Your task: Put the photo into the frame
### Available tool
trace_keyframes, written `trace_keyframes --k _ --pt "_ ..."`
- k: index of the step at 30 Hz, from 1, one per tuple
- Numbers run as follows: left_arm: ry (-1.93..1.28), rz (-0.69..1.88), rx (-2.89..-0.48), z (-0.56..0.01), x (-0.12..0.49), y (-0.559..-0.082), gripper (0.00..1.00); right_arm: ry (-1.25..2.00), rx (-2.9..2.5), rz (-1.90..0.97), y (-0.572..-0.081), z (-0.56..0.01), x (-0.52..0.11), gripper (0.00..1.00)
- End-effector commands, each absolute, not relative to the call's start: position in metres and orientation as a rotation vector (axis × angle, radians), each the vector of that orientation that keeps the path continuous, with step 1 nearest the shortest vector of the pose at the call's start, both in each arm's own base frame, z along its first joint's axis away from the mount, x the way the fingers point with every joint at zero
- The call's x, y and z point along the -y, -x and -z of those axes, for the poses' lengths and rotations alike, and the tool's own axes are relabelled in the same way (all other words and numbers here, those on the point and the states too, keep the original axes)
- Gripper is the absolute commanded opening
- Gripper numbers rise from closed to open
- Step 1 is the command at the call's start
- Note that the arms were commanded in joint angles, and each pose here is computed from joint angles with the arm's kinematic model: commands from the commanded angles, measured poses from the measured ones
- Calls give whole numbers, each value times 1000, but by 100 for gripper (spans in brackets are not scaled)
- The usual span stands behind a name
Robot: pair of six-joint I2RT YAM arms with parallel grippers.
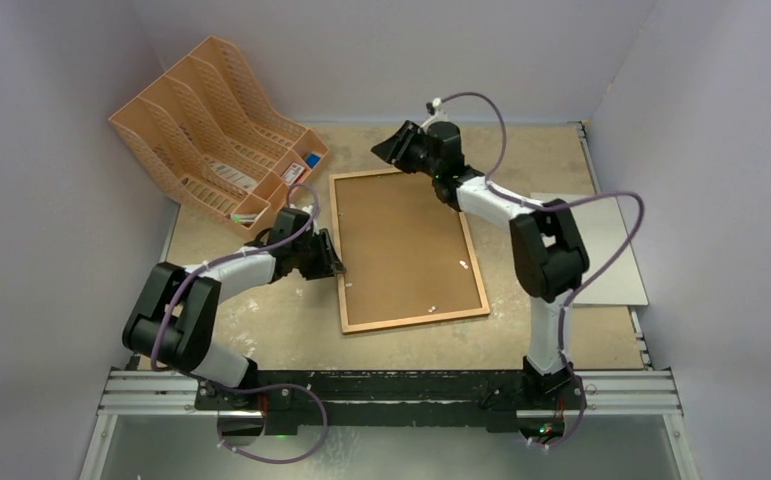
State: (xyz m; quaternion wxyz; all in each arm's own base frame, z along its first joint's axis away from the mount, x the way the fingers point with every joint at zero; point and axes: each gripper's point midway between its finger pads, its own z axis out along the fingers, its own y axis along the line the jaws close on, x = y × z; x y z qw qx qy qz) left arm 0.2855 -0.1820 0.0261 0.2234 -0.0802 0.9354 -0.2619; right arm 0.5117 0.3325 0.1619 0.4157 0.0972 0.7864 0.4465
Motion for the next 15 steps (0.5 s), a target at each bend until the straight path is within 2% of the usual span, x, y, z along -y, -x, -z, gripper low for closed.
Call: trace_keyframes --k 1,5,11,13,14,15 --pt "194 742 -2522 -54 180 -291 39 -121 -2001 -962 -495 -199 -297 44" --pt "166 752 -2492 -63 180 -290 46 -173 -2091 -700 -477 -185 -245 49" --pt "158 773 -2463 -66 179 -283 54 -251 -2195 -343 -456 -150 -169 76" --pt "149 772 -2464 -68 178 -280 57 -268 -2215 -324 -451 -137 -155 82" --pt "143 762 -2466 -69 176 -278 64 -281 -2228 -306 -450 -131 -148 84" --pt "140 751 -2458 -72 174 -278 66 -284 -2243 -284 -449 -124 -141 85"
